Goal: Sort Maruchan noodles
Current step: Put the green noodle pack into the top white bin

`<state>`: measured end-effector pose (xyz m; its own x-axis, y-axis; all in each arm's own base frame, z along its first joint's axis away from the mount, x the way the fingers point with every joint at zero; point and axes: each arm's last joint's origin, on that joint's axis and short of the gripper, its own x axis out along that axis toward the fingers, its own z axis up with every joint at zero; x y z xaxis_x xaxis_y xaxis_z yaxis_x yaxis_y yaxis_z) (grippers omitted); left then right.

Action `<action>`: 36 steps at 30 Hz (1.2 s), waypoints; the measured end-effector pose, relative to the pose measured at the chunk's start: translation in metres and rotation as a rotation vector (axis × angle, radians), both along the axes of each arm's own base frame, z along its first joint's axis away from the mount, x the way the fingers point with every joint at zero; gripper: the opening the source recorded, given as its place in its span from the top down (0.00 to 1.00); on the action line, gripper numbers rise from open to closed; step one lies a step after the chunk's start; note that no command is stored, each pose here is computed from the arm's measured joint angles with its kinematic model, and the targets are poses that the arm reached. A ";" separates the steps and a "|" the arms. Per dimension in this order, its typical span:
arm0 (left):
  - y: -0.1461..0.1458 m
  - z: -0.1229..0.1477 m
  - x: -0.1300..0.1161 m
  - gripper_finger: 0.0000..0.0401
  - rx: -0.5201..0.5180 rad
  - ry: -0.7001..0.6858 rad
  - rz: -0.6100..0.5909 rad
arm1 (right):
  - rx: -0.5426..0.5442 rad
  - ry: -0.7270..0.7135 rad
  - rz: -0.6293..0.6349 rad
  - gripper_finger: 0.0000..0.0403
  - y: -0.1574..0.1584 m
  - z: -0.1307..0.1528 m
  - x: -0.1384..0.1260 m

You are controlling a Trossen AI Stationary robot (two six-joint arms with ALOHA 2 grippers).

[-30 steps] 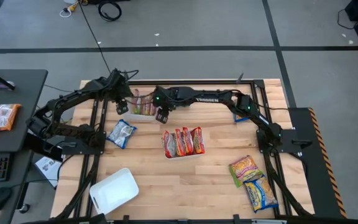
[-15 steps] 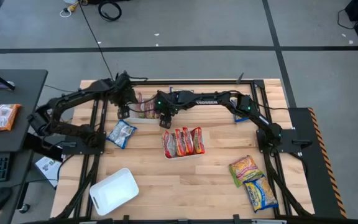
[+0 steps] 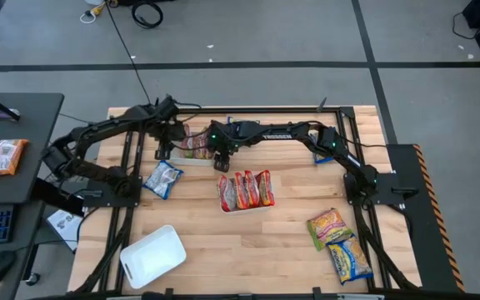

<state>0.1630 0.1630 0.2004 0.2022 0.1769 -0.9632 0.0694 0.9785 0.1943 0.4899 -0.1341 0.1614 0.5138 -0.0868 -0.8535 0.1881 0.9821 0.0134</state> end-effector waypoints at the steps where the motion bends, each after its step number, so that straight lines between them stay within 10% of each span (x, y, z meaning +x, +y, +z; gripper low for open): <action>1: 0.001 -0.006 0.000 0.56 0.008 0.006 0.005 | -0.004 -0.006 0.004 0.50 0.000 0.000 0.000; 25: -0.003 -0.032 0.033 0.56 -0.009 -0.100 0.114 | 0.010 -0.086 -0.028 0.51 -0.021 0.006 0.000; 36: 0.000 -0.029 0.035 0.36 0.043 -0.101 0.164 | 0.004 0.011 -0.067 0.51 -0.015 0.031 -0.017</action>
<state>0.1975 0.1625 0.1717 0.2629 0.2564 -0.9301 -0.1127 0.9656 0.2343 0.4731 -0.1487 0.1925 0.4979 -0.1166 -0.8594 0.2531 0.9673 0.0154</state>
